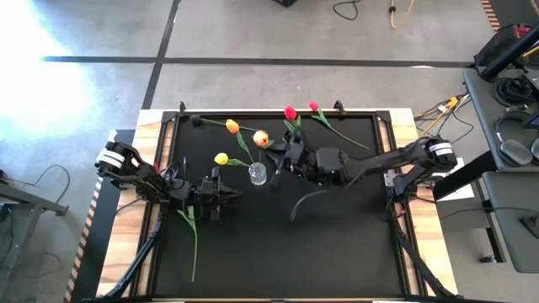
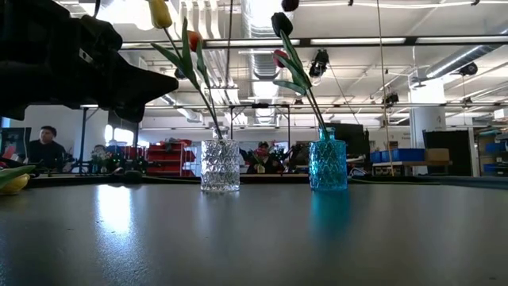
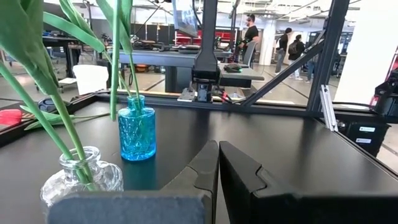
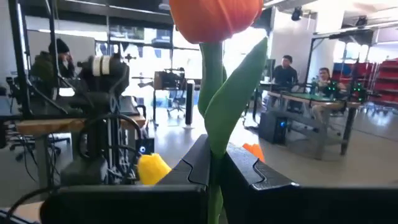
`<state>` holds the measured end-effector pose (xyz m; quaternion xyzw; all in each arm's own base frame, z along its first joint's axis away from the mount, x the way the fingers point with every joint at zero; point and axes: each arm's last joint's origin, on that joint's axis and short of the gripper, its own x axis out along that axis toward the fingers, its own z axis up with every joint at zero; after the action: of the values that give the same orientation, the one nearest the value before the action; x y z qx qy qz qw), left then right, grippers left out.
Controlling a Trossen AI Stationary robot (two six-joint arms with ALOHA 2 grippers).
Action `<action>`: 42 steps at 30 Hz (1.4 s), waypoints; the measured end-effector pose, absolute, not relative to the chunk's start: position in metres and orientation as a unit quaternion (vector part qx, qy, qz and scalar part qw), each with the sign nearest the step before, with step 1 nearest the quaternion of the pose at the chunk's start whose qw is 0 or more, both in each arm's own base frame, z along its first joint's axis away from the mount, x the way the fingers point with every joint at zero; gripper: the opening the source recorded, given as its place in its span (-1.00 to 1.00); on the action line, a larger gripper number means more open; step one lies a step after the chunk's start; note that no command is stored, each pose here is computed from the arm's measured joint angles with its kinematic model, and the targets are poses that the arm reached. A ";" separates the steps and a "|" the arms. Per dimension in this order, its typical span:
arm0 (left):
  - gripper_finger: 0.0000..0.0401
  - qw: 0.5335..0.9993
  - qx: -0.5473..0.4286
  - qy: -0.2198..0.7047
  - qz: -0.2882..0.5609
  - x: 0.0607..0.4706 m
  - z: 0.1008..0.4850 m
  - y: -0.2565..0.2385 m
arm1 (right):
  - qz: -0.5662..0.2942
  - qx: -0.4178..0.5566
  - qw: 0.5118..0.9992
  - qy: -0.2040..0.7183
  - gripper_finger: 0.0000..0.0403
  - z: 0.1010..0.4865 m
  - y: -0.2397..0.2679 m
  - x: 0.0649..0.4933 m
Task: Sort flowers into vase by color
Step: Put the orange flower into the transparent vase
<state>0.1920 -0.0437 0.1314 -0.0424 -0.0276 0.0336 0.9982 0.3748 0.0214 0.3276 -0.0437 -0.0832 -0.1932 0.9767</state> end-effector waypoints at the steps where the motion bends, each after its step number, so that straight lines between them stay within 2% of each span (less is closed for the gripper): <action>1: -1.00 0.998 -0.042 -0.028 0.033 0.192 0.131 -0.044 | -0.197 -0.044 0.976 -0.080 -0.94 0.326 0.017 0.376; 12: -1.00 0.998 -0.042 -0.028 0.033 0.192 0.131 -0.044 | -0.208 -0.043 0.974 -0.080 -0.94 0.306 -0.007 0.392; 37: -1.00 0.998 -0.043 -0.028 0.033 0.192 0.131 -0.044 | -0.205 -0.051 0.976 -0.050 -0.94 0.283 -0.007 0.404; 42: -1.00 0.998 -0.043 -0.028 0.033 0.192 0.131 -0.044 | -0.206 -0.059 0.976 -0.032 -0.85 0.274 -0.007 0.407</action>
<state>0.1919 -0.0437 0.1314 -0.0426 -0.0276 0.0332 0.9982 0.4070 -0.0068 0.2744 -0.0587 -0.0317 -0.2061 0.9763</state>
